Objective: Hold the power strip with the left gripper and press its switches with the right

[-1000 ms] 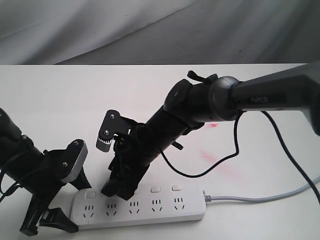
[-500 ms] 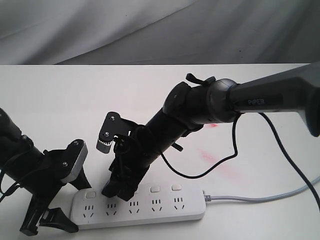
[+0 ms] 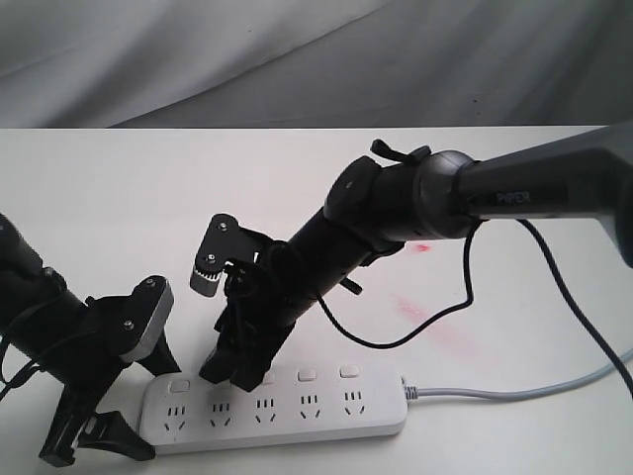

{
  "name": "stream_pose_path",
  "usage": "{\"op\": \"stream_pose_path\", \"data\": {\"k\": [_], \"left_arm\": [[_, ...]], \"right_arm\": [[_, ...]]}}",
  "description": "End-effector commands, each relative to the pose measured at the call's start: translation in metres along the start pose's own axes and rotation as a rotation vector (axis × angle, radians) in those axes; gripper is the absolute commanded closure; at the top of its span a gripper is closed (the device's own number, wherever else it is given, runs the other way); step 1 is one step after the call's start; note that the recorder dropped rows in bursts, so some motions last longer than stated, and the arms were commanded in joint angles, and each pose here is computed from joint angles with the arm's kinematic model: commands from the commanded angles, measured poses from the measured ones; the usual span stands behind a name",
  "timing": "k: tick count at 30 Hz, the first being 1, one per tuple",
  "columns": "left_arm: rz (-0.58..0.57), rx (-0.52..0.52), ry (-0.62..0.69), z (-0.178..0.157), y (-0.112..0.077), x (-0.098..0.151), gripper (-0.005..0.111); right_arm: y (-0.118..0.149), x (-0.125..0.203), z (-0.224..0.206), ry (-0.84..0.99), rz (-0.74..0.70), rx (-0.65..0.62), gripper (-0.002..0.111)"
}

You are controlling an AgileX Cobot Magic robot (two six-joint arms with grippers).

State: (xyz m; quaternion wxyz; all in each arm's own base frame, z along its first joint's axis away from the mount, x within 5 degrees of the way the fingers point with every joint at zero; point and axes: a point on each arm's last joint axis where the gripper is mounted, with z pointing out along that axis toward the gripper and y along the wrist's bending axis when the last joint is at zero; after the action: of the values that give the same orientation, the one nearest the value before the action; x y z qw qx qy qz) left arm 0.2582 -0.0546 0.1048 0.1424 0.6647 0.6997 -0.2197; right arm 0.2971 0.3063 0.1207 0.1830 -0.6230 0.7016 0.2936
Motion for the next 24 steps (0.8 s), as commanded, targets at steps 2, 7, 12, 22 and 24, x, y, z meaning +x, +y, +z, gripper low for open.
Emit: {"op": "stream_pose_path", "data": {"k": [2,7,12,22,24], "left_arm": [[0.016,-0.005,0.024,0.0018,-0.0002,0.0018,0.064],[0.016,-0.005,0.024,0.0018,-0.0002,0.0018,0.064],[0.016,-0.005,0.024,0.0018,-0.0002,0.0018,0.064],[0.016,-0.005,0.024,0.0018,-0.0002,0.0018,0.064],[0.016,-0.005,0.024,0.0018,-0.0002,0.0018,0.064]], "right_arm": [[-0.0016,-0.0025,-0.0056,0.004,-0.032,0.032,0.052],[-0.0058,0.0002,-0.0035,0.016,-0.039,0.07,0.052],[-0.0053,0.0019,-0.0019,0.024,-0.036,0.058,0.052],[-0.0007,0.0023,-0.0018,0.027,-0.032,0.007,0.052],[-0.0007,0.0023,-0.0018,0.027,-0.032,0.007,0.052]]}}
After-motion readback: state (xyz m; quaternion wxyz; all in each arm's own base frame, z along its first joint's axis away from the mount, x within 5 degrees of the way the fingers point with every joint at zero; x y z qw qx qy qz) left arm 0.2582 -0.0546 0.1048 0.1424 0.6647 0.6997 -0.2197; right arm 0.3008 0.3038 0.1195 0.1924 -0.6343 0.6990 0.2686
